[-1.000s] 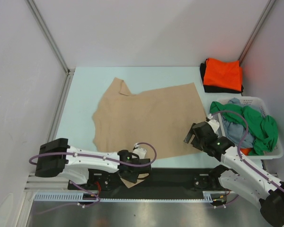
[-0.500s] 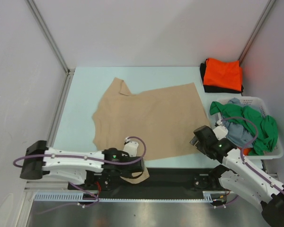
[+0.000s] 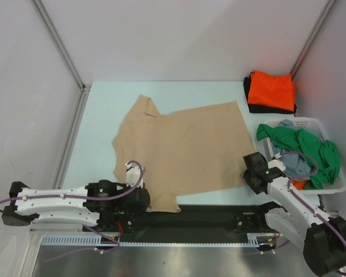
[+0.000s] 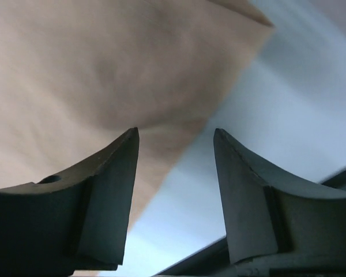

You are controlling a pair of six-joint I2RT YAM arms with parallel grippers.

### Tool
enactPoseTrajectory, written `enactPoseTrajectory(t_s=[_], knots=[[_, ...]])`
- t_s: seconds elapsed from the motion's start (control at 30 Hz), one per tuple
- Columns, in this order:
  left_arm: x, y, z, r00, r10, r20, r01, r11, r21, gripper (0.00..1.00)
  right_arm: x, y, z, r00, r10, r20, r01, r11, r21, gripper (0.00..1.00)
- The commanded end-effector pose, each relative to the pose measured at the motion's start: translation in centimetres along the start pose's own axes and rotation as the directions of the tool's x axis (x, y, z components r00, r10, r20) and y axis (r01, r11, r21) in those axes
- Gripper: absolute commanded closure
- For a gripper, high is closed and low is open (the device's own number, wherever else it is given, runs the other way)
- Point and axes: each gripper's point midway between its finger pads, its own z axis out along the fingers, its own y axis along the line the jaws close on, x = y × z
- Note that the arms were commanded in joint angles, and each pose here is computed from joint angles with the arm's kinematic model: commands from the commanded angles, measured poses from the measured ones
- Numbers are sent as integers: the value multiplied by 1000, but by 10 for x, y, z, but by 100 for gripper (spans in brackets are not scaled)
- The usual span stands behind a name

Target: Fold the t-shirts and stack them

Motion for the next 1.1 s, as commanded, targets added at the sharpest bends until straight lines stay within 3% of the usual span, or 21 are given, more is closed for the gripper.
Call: enactPoseTrajectory(t_s=[0.0, 0.17, 0.27, 0.37, 0.67, 0.8, 0.87, 0.9, 1.07], knots=[[-9, 19, -4, 998, -34, 57, 37, 998, -49, 100, 6, 3, 14, 999, -1, -45, 0, 1000, -21, 43], [-16, 25, -14, 991, -99, 87, 99, 995, 4, 100, 8, 5, 19, 998, -17, -57, 16, 1000, -20, 48], [-18, 26, -17, 988, -119, 96, 117, 993, 28, 100, 8, 7, 19, 998, -23, -59, 22, 999, -28, 81], [-20, 26, -18, 987, -120, 104, 118, 993, 26, 100, 9, 8, 18, 998, -26, -58, 23, 999, -44, 100], [-66, 27, -51, 967, -91, 238, 95, 995, -7, 100, -14, 29, -18, 998, -35, 46, 42, 987, -156, 100], [-94, 18, -50, 960, -56, 276, 69, 997, -38, 100, -26, 65, -34, 996, -69, 63, 82, 968, -236, 100], [-102, 16, -45, 964, 4, 267, 13, 998, -61, 100, -29, 74, -34, 991, -113, 74, 128, 965, -230, 100], [-115, 18, -43, 956, -28, 293, 50, 996, -70, 100, -37, 86, -40, 989, -114, 90, 133, 959, -249, 100], [-149, 27, -33, 957, 37, 289, 1, 991, -131, 100, -52, 119, -40, 970, -206, 130, 233, 942, -240, 100]])
